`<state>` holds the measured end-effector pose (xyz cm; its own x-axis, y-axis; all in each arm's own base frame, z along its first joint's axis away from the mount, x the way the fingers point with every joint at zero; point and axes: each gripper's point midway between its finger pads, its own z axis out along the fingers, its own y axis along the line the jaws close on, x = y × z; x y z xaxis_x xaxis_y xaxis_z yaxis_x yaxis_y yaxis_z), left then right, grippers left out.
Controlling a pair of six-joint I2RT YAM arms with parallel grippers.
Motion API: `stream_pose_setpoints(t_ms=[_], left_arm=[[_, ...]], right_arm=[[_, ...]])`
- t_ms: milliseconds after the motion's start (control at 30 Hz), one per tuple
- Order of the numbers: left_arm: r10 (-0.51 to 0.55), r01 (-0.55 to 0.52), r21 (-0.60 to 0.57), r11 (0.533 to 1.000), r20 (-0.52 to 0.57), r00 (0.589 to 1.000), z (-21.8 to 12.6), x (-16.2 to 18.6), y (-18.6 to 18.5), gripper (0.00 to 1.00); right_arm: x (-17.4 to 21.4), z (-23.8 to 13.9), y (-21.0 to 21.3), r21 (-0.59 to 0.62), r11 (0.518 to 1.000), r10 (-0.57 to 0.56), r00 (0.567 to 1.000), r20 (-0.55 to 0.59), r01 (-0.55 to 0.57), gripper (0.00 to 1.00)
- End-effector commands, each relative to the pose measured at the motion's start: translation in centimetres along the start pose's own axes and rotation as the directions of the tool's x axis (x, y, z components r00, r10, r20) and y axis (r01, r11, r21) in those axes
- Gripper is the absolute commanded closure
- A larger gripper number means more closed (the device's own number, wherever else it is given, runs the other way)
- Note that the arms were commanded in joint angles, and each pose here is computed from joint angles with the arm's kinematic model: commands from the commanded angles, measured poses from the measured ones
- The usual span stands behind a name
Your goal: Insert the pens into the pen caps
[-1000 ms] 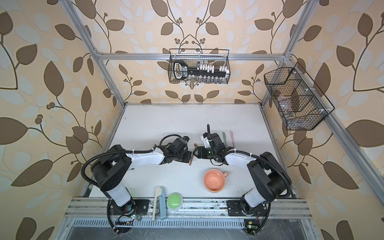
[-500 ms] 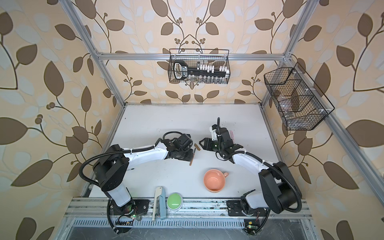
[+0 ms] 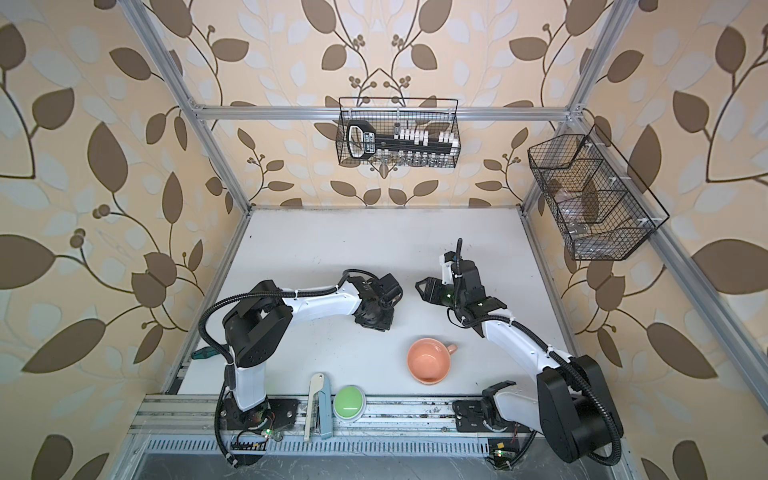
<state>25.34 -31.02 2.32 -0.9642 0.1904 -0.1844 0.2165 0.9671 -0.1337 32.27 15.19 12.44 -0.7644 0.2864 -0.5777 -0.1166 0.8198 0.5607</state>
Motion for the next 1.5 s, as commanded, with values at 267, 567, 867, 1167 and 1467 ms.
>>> stream_pose_setpoints(t_ms=[267, 567, 867, 1167, 1467], left_arm=[[0.004, -0.004, 0.004, 1.0, 0.015, 1.0, 0.9, 0.0, -0.6, 0.78], [0.025, -0.027, 0.044, 0.999, 0.042, 0.999, 1.0, -0.2, -1.0, 0.95], [0.039, -0.064, 0.113, 0.992, 0.212, 0.977, -2.8, -1.6, -1.1, 0.97], [0.043, -0.075, 0.137, 0.988, 0.221, 0.974, -3.1, -1.1, -1.0, 0.98], [0.044, -0.078, 0.126, 0.989, 0.25, 0.967, -4.5, -1.4, -0.6, 0.98]], right_arm=[[1.0, 0.5, -0.2, -0.015, 1.0, 0.001, 0.999, -0.035, -0.001, 0.43], [3.0, 2.4, 0.8, -0.028, 1.0, -0.014, 0.996, -0.091, 0.011, 0.43], [6.0, 5.6, 2.6, -0.044, 0.998, -0.052, 0.979, -0.198, 0.044, 0.43], [5.8, 7.1, 5.2, -0.129, 0.991, -0.052, 0.98, -0.19, 0.028, 0.42], [6.5, 8.8, 5.9, -0.17, 0.985, -0.024, 0.975, -0.221, -0.014, 0.42]])
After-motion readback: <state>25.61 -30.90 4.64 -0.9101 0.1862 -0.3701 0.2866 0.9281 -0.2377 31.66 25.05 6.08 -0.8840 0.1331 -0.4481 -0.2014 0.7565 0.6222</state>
